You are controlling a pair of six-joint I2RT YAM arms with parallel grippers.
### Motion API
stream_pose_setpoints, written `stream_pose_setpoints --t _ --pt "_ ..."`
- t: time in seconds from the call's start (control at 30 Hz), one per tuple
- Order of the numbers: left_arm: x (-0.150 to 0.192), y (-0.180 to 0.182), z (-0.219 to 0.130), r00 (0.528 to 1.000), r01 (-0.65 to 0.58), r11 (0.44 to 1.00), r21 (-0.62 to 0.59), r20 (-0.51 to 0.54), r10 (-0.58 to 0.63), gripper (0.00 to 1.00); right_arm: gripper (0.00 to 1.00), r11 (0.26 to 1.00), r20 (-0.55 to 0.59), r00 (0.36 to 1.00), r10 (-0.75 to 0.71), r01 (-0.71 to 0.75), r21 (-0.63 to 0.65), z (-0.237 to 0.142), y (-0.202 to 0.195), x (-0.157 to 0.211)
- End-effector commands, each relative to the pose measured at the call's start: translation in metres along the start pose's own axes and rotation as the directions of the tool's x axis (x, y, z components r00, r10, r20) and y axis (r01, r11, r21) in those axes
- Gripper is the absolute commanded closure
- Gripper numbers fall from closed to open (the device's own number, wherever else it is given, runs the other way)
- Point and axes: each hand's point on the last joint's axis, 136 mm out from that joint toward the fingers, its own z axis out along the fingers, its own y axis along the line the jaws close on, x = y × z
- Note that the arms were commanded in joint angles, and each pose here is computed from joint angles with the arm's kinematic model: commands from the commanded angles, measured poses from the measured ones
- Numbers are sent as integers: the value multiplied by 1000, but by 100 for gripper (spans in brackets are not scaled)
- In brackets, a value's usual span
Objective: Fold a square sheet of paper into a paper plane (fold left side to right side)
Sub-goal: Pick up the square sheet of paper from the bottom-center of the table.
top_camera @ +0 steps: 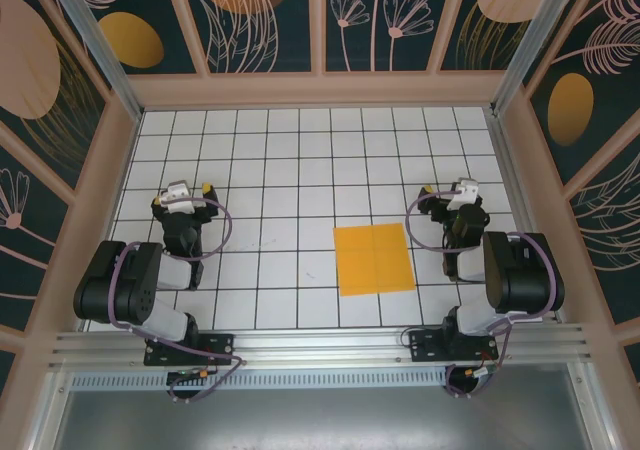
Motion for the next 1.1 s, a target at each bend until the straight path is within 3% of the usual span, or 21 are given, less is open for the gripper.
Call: stream_pose_setpoints --t 0.0,0.87,1.0,1.07 --pt "-13 -2 3 999 3 1000 14 46 -4 1 1 1000 55 998 -10 10 -13 4 1 -16" --pt "-22 -4 2 999 -4 1000 18 50 3 1 1 1000 56 998 -5 5 5 4 0 -20" --pt "-37 -12 1 1000 15 998 57 -8 -15 1 1 996 -35 998 44 -41 82 15 -10 -32" --pt "-51 -20 -5 997 81 991 104 -8 -80 1 1 993 -87 993 84 -76 90 16 -9 -32"
